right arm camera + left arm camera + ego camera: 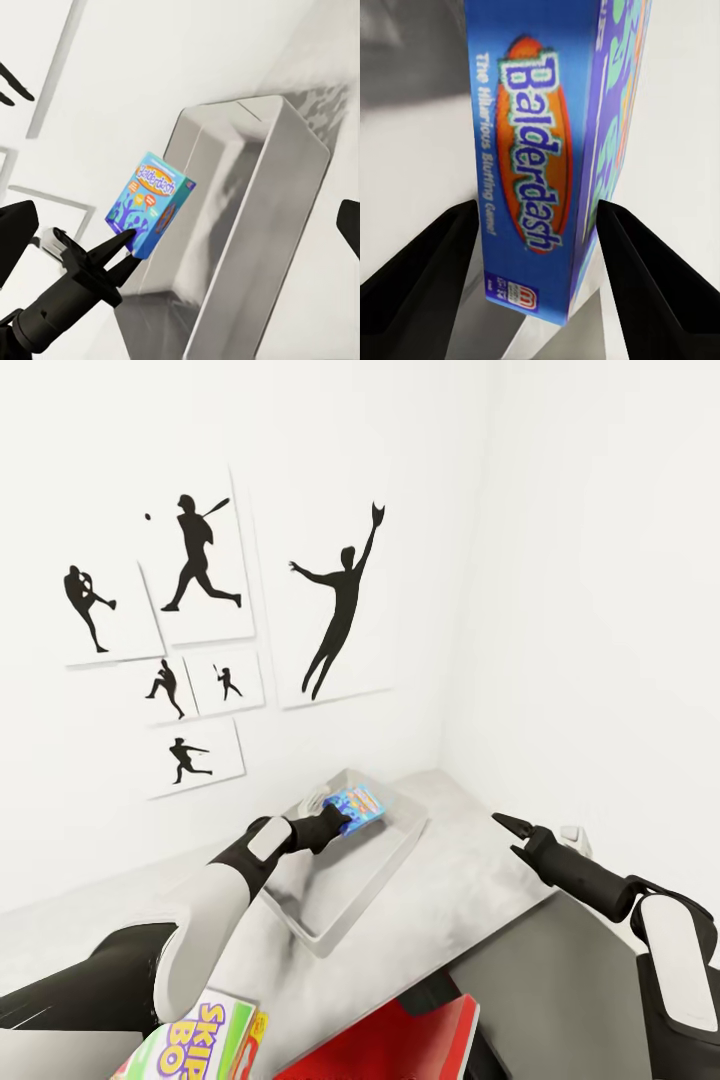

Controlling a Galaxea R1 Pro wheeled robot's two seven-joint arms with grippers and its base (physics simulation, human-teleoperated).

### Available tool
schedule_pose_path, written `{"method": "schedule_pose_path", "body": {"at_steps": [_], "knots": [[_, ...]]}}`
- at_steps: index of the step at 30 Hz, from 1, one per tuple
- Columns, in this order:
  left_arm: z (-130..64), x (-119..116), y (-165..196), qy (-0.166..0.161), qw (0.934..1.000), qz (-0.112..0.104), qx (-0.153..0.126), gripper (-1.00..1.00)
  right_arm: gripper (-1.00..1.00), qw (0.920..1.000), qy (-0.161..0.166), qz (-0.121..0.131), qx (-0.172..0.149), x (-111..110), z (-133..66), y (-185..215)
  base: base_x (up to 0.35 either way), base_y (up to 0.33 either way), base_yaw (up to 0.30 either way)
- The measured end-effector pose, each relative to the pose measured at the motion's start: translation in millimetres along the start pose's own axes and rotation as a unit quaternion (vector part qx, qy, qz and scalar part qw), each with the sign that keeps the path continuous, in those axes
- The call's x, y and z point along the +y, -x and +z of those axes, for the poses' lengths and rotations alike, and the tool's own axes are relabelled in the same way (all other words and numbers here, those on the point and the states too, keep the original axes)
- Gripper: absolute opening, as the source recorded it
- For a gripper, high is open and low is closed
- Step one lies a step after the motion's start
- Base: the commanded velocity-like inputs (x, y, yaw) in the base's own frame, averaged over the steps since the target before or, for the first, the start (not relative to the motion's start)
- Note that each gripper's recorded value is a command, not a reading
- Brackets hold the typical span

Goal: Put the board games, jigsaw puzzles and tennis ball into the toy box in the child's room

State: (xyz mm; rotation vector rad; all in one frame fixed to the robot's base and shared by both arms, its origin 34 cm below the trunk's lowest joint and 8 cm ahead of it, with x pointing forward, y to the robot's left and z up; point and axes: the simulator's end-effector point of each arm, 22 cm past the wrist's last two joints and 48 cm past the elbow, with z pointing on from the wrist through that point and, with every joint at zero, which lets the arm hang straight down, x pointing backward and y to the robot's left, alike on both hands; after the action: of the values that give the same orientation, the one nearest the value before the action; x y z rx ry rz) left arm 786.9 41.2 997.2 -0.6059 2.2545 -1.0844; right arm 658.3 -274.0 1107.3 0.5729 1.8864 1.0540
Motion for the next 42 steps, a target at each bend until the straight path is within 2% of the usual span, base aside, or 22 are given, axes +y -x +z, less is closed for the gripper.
{"method": "schedule_pose_path", "body": {"at_steps": [6, 28, 31, 35, 42], "knots": [[1.0, 2.3, 8.1, 0.008, 0.9999, 0.002, -0.008, -1.0, 1.0, 1.0, -0.004, 0.003, 0.003, -5.3, 2.0, -2.8, 0.0, 0.0, 0.0], [11.6, 17.6, 7.2, 0.018, 0.9998, -0.005, -0.004, -1.0, 1.0, 0.9996, -0.018, 0.013, 0.015, -23.7, 9.6, -13.8, 0.0, 0.0, 0.0], [12.7, 15.3, 4.2, 0.011, 0.9998, -0.014, 0.005, -1.0, 1.0, 0.9996, -0.02, 0.014, 0.016, -26.3, 10.4, -15.0, 0.0, 0.0, 0.0], [12.4, -1.2, 0.4, -0.02, 0.9982, -0.052, 0.025, -1.0, 1.0, 0.9995, -0.023, 0.016, 0.018, -29.8, 11.4, -16.5, 0.0, 0.0, 0.0], [15.0, -3.4, -2.2, -0.031, 0.9965, -0.07, 0.034, -1.0, 1.0, 0.9992, -0.027, 0.019, 0.021, -35.2, 13.6, -19.0, 0.0, 0.0, 0.0]]}}
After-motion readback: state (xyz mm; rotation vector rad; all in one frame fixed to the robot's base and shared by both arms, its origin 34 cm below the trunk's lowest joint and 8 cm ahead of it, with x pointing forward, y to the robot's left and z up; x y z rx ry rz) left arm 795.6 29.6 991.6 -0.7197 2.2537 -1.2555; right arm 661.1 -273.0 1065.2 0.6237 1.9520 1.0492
